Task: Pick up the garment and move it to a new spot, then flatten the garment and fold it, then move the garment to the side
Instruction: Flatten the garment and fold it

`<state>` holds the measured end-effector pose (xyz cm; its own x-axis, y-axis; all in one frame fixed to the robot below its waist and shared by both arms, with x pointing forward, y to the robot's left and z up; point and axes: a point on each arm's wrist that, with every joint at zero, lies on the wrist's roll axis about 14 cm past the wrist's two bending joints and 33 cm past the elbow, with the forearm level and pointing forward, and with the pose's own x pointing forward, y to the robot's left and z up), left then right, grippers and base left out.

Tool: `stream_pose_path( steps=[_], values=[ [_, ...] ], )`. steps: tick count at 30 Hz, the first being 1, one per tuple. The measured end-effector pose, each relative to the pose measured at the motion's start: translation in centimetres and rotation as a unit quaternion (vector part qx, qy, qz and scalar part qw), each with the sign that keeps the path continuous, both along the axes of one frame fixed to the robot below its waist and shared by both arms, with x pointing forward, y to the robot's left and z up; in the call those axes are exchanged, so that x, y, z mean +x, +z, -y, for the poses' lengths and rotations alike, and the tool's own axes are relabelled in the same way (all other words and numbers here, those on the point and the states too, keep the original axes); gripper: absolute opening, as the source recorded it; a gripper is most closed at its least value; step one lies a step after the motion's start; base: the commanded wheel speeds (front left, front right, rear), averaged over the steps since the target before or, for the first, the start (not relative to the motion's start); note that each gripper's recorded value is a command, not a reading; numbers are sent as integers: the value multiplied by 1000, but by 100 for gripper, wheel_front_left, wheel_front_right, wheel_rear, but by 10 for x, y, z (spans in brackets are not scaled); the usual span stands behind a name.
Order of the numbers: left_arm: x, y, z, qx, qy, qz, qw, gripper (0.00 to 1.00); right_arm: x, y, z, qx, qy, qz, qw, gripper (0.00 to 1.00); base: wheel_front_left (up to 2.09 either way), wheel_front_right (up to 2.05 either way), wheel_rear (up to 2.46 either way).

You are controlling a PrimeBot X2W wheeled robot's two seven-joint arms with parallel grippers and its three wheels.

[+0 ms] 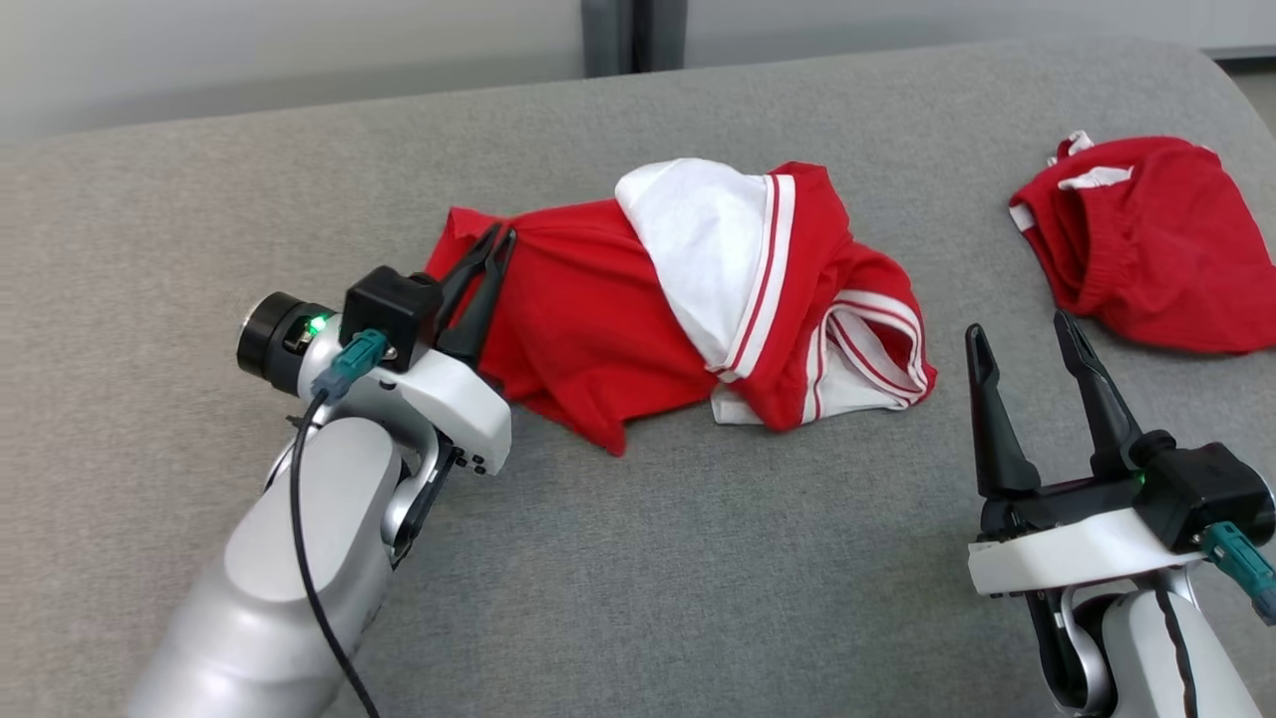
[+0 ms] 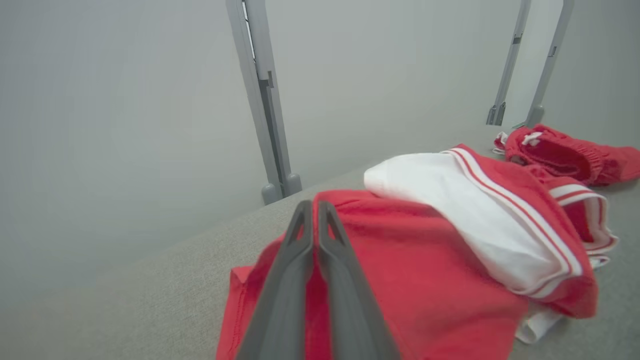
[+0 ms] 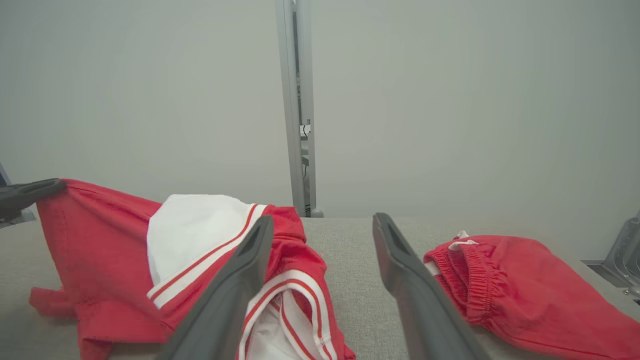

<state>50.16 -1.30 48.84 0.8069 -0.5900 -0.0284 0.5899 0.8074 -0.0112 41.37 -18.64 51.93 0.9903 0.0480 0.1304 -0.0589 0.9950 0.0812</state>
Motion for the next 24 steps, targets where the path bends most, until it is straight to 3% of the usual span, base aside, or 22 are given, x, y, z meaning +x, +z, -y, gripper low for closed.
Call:
stream_pose_path(
  steps=[7,14,24],
  values=[
    [-9,63,-33,-53,59,85,993,0,-4,10,-12,1,18,13,1000,100,0,0,0],
    [-22,133,-67,-93,107,186,972,0,-6,20,-21,3,32,27,999,100,0,0,0],
    [-31,183,-77,-110,113,266,951,0,-10,22,-21,6,32,29,999,100,0,0,0]
  ],
)
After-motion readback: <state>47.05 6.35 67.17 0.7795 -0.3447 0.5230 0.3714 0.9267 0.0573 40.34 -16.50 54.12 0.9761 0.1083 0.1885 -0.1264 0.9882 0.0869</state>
